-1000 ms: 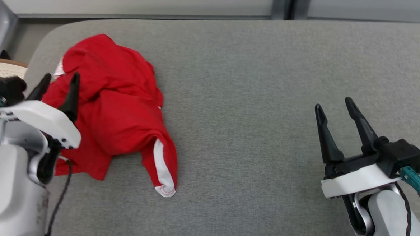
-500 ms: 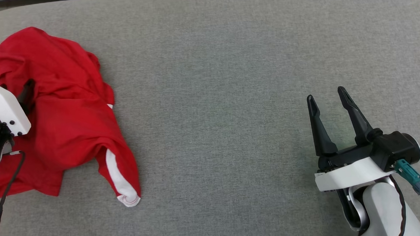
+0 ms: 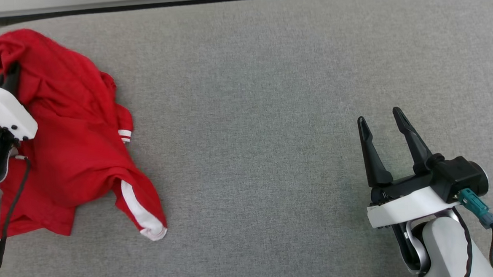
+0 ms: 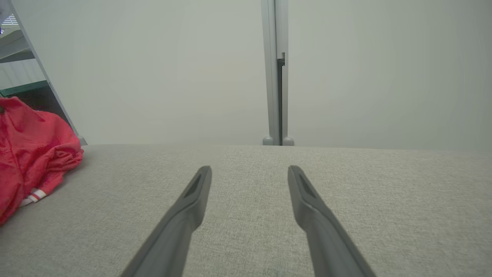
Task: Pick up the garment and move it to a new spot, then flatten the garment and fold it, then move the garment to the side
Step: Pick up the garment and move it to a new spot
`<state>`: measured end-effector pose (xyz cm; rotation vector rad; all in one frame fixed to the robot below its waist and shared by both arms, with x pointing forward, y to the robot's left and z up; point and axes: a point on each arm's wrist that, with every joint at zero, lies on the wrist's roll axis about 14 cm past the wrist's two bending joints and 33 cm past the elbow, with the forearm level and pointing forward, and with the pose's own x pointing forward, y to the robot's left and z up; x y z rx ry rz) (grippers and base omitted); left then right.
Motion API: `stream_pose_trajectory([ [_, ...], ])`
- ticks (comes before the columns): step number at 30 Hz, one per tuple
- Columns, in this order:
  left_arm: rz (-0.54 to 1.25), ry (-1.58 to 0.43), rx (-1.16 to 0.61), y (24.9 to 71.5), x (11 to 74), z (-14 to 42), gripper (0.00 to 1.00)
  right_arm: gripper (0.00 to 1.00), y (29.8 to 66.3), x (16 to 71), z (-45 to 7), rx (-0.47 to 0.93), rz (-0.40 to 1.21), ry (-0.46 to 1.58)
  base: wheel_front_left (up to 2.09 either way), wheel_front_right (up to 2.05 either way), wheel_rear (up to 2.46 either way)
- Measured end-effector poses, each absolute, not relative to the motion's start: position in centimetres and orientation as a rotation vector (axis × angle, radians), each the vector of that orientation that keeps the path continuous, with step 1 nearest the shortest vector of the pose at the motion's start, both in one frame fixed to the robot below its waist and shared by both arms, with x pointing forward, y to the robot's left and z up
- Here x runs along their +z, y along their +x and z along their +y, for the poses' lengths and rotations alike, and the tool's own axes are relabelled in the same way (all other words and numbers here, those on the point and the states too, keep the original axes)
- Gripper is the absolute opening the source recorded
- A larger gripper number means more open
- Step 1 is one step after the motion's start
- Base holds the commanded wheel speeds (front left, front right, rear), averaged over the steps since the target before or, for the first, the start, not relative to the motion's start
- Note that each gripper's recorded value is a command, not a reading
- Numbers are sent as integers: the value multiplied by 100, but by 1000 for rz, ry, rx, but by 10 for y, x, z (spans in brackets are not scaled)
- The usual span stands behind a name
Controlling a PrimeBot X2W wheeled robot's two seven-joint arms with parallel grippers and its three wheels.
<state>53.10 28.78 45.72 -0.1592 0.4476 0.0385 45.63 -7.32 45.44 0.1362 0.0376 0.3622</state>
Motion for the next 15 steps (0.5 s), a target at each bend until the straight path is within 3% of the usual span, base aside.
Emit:
stream_pose_trajectory([
  [9, 37, -176, -79, 536, 582, 259, 0, 100, 441, 484, -73, 362, -20, 158, 0, 0, 0],
  [15, -113, -163, -177, 523, 645, 230, 0, 100, 431, 505, -76, 352, -68, 176, 0, 0, 0],
])
